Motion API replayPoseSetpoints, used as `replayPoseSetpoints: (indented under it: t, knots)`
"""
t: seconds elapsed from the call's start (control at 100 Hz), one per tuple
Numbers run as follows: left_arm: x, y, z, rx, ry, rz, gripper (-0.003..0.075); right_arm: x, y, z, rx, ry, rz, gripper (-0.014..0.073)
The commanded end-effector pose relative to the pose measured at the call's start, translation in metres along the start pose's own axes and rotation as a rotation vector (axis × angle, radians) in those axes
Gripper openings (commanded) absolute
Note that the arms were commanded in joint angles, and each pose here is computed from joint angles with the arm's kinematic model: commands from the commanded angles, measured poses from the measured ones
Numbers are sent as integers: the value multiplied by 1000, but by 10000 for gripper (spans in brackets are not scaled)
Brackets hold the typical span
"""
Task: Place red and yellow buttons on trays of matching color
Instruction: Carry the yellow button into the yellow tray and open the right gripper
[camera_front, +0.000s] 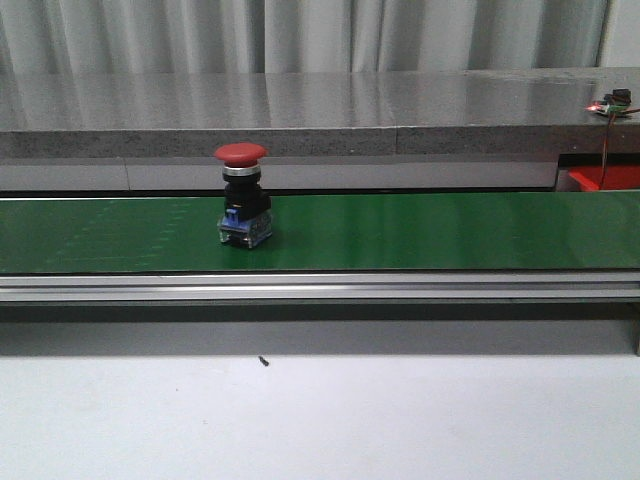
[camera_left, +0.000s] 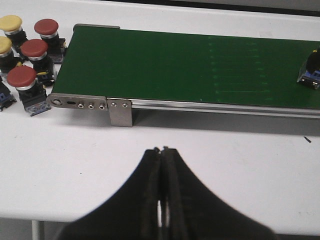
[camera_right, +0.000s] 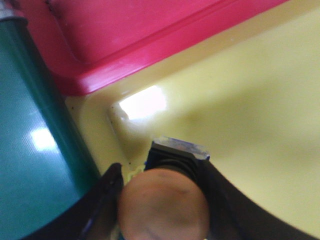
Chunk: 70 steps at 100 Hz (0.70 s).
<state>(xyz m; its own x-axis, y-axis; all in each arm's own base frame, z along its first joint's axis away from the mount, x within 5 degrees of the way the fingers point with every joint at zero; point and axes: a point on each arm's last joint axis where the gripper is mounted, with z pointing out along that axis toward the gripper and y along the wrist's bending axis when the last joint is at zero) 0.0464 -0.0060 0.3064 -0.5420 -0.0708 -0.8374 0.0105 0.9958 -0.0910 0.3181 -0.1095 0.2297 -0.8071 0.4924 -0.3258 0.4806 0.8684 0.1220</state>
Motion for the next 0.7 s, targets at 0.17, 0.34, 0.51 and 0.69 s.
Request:
replayPoseSetpoints:
  t: [0.17, 0.34, 0.51, 0.69]
  knots:
    - [-11, -2, -3, 19, -73, -3, -20, -10, -1, 3, -13, -51, 6, 252]
    - [-11, -2, -3, 19, -73, -3, -20, -11, -1, 4, -12, -52, 5, 489]
    - [-11, -2, -3, 19, -73, -3, -20, -10, -1, 0, -13, -59, 4, 503]
    - [-11, -2, -3, 19, -73, -3, -20, -10, 0, -22, -15, -116, -26, 489]
